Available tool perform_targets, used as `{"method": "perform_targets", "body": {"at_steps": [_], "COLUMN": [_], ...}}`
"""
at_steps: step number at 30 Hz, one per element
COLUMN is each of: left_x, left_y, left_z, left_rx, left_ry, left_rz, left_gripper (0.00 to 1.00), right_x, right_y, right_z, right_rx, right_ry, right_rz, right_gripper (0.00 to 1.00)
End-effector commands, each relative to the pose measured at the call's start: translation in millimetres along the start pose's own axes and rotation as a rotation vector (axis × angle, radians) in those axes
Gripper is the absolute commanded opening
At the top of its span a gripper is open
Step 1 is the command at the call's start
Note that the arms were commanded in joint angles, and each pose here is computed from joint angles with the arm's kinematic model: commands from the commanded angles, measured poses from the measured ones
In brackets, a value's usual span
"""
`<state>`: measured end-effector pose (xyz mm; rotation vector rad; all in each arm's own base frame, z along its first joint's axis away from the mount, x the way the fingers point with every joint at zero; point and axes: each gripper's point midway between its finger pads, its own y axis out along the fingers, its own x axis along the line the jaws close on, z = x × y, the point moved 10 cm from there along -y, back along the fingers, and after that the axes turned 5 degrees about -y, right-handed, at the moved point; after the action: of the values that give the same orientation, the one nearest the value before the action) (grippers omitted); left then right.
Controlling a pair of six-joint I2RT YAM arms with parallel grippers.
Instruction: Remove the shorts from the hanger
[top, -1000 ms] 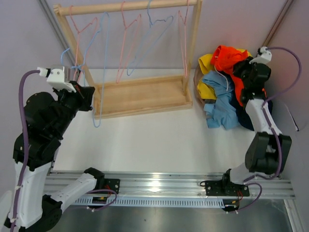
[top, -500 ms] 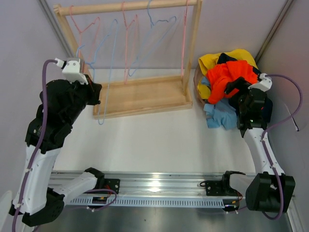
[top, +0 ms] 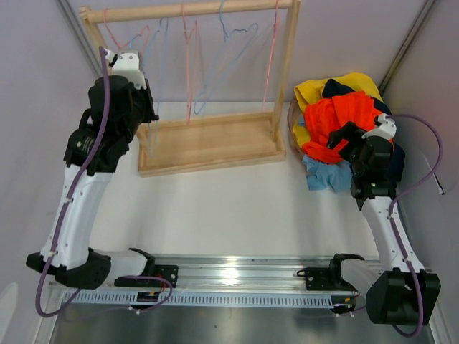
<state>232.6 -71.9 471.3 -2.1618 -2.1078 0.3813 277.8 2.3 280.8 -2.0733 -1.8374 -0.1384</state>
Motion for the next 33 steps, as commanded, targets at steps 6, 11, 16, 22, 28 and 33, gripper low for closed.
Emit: {"method": "perform_targets", "body": {"at_steps": [6, 11, 16, 22, 28, 33], "left_x": [-14.6, -26.3, -18.6, -6.9, -4.0, -1.7], "left_y": [69.5, 112.7, 141.8, 180.8, 200.4, 198.2], "left_z": [-46.3, -67.5, -80.7, -57.9, -31.8, -10.2], "left_rx": [-0.145, -0.154, -0.192, -0.114, -0.034, 0.027], "left_ry": [-0.141, -0.13, -0.154, -0.148, -0.129, -0.143], "left_rz": [0.028, 0.034, 0.061, 0.038, 0.03, 0.029], "left_gripper": [0.0, 0.0, 0.0, 0.0, 0.0, 0.0], "right_x": [26.7, 31.0, 31.6, 33.4, 33.7, 35.8], "right_y": [-13.1, -17.0, -19.3, -20.3, -22.2, -23.4], "right_z": [4.9, 14.1, 21.2, 20.1, 21.8, 22.1], "right_rx": [0.015, 0.025, 0.035, 0.03, 0.036, 0.038], "right_ry": [0.005, -0.016, -0.014, -0.013, -0.009, -0.008], "right_rz": [-0.146, -0.174, -0.187, -0.197, -0.201, -0.21], "right_gripper": [0.99, 1.0, 0.99, 0.99, 0.99, 0.99]}}
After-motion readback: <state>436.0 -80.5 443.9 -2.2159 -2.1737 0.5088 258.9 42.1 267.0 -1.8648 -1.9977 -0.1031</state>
